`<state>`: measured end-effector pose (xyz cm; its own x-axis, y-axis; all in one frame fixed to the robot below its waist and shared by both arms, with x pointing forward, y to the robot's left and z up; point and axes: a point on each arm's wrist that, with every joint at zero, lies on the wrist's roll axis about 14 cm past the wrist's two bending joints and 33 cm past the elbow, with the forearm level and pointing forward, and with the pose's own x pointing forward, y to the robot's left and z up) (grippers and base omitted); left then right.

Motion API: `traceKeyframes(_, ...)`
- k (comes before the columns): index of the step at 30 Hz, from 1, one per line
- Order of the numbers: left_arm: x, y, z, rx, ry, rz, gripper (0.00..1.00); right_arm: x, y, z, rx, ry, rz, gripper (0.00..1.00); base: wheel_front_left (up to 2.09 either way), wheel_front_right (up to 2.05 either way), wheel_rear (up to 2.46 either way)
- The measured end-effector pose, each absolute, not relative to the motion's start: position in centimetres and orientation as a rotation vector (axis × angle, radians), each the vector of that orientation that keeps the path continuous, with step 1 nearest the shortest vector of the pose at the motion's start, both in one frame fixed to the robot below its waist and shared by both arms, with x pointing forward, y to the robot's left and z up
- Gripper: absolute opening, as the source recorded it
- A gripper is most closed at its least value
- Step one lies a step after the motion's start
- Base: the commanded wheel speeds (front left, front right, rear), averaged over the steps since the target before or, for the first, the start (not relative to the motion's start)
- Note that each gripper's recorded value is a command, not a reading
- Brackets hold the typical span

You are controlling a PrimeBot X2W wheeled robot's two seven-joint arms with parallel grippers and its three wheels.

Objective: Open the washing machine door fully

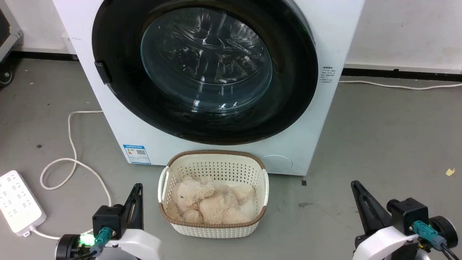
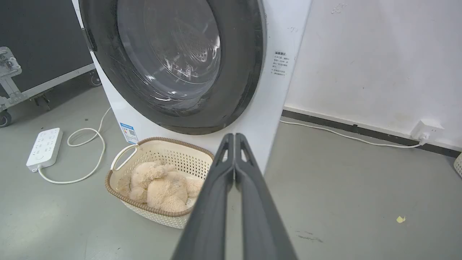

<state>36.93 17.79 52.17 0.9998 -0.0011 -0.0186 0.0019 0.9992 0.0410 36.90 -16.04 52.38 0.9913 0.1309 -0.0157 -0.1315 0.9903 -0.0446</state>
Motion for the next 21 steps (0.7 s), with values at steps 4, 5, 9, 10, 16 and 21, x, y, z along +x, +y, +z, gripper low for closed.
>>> traceKeyframes(4, 36.93, 17.81, 52.17, 0.041, 0.019, -0.001, 0.0, 36.9, -16.03, 52.38, -0.046, 0.013, 0.132, 0.0, 0.0, 0.0, 0.0)
traceKeyframes(5, 36.93, 17.81, 52.18, 0.041, 0.018, -0.001, 0.0, 36.9, -16.03, 52.38, -0.046, 0.013, 0.132, 0.0, 0.0, 0.0, 0.0)
traceKeyframes(9, 36.93, 17.81, 52.17, 0.041, 0.019, -0.001, 0.0, 36.9, -16.04, 52.38, -0.046, 0.013, 0.132, 0.0, 0.0, 0.0, 0.0)
traceKeyframes(10, 36.93, 17.81, 52.18, 0.041, 0.018, -0.001, 0.0, 36.9, -16.03, 52.38, -0.046, 0.013, 0.132, 0.0, 0.0, 0.0, 0.0)
traceKeyframes(16, 36.93, 17.81, 52.17, 0.041, 0.019, -0.001, 0.0, 36.9, -16.04, 52.38, -0.046, 0.013, 0.132, 0.0, 0.0, 0.0, 0.0)
traceKeyframes(21, 36.93, 17.81, 52.17, 0.041, 0.018, -0.001, 0.0, 36.9, -16.04, 52.38, -0.046, 0.013, 0.132, 0.0, 0.0, 0.0, 0.0)
